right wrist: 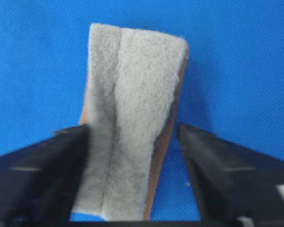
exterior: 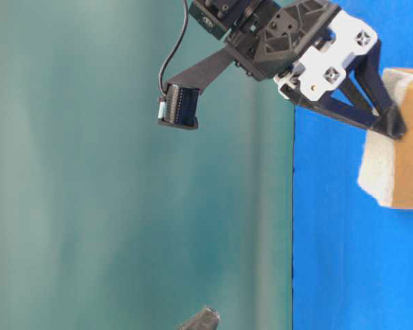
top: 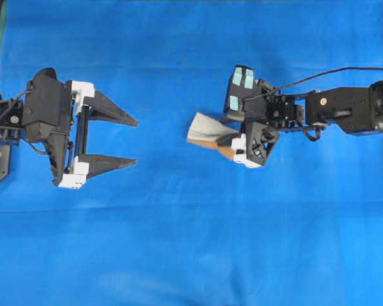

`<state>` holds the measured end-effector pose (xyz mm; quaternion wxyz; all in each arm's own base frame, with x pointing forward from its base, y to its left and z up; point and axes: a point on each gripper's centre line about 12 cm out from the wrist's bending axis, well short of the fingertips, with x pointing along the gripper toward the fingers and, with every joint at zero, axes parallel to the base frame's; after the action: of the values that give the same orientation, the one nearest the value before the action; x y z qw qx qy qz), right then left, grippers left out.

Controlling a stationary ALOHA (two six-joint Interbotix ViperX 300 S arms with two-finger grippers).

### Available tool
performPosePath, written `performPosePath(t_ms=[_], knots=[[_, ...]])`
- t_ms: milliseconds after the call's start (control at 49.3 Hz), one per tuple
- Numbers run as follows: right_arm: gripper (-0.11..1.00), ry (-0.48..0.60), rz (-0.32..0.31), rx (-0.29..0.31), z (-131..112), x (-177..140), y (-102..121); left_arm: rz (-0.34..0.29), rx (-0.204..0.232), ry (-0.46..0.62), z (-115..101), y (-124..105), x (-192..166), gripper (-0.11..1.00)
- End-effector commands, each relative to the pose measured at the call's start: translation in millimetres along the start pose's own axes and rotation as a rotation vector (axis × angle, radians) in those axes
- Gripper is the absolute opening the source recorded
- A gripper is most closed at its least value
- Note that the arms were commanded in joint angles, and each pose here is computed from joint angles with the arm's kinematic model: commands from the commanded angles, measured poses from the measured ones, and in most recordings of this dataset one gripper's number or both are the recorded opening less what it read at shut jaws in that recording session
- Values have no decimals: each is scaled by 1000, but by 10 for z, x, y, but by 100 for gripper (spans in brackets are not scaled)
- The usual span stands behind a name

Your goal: Hand over the sponge with the left arm and wipe it with the right arm.

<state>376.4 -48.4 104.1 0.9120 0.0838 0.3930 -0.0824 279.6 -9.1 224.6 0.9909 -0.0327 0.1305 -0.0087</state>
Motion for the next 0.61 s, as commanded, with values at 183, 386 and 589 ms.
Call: performPosePath(t_ms=[183,386,589], knots=[[74,-39,13,-9,191,-163,90,-6,3,-37,112,-17,15,83],[74,-82,32,-32,370,-466,210,-6,2,-35,110,-17,15,83],[74,-121,35,-53,516,-799,247,-6,3,-37,114,-17,12,83]])
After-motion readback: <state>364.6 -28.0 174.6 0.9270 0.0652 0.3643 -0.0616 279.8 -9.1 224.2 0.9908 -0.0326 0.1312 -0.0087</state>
